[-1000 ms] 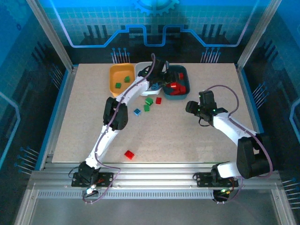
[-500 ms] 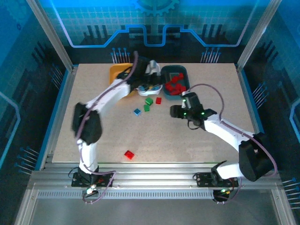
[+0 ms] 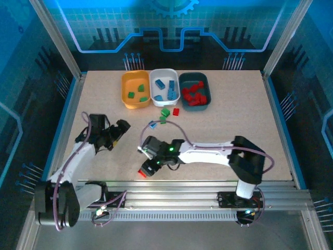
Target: Sort the legos into containers by color
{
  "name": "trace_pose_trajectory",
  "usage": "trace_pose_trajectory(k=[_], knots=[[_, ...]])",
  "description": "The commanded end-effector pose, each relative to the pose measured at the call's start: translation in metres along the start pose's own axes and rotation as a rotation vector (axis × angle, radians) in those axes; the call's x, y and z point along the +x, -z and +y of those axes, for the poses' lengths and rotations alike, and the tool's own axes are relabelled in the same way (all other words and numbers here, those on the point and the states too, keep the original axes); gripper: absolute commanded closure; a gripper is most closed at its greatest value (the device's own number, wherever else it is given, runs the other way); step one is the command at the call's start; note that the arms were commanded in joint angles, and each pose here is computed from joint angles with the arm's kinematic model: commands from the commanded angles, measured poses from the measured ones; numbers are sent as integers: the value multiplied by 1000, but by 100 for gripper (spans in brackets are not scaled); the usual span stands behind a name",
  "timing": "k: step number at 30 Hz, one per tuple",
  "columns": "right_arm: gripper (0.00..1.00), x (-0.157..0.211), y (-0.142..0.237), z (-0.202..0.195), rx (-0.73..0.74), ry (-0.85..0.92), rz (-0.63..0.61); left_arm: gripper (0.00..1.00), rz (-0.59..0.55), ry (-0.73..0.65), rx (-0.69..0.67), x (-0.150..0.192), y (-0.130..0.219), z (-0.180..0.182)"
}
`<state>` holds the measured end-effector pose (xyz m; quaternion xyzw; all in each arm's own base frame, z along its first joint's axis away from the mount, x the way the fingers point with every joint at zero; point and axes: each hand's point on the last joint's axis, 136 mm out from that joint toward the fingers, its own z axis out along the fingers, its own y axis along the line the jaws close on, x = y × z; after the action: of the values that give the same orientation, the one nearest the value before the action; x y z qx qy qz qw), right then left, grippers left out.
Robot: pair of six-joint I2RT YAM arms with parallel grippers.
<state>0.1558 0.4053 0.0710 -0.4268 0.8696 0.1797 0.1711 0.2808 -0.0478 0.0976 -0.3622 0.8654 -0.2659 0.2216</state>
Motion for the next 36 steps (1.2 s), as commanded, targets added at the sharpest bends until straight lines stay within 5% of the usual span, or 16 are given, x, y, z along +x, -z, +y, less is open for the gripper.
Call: trace_pose_trajectory(k=[1, 9, 14, 17, 24, 36], knots=[[24, 10, -17, 17, 9, 28, 98, 1, 4, 38, 30, 8, 10, 8], [30, 17, -49, 22, 72, 26, 182, 1, 2, 69, 61, 4, 16, 14], [50, 19, -52, 2, 212, 14, 194, 1, 6, 80, 70, 2, 17, 18], [62, 11, -42, -8, 265, 0, 149, 1, 7, 89, 77, 1, 17, 20], [67, -23, 2, -44, 274, -113, -3, 1, -8, 113, 87, -7, 19, 18], [65, -71, 104, -292, 452, -589, -267, 1, 178, 106, 249, 25, -9, -10]])
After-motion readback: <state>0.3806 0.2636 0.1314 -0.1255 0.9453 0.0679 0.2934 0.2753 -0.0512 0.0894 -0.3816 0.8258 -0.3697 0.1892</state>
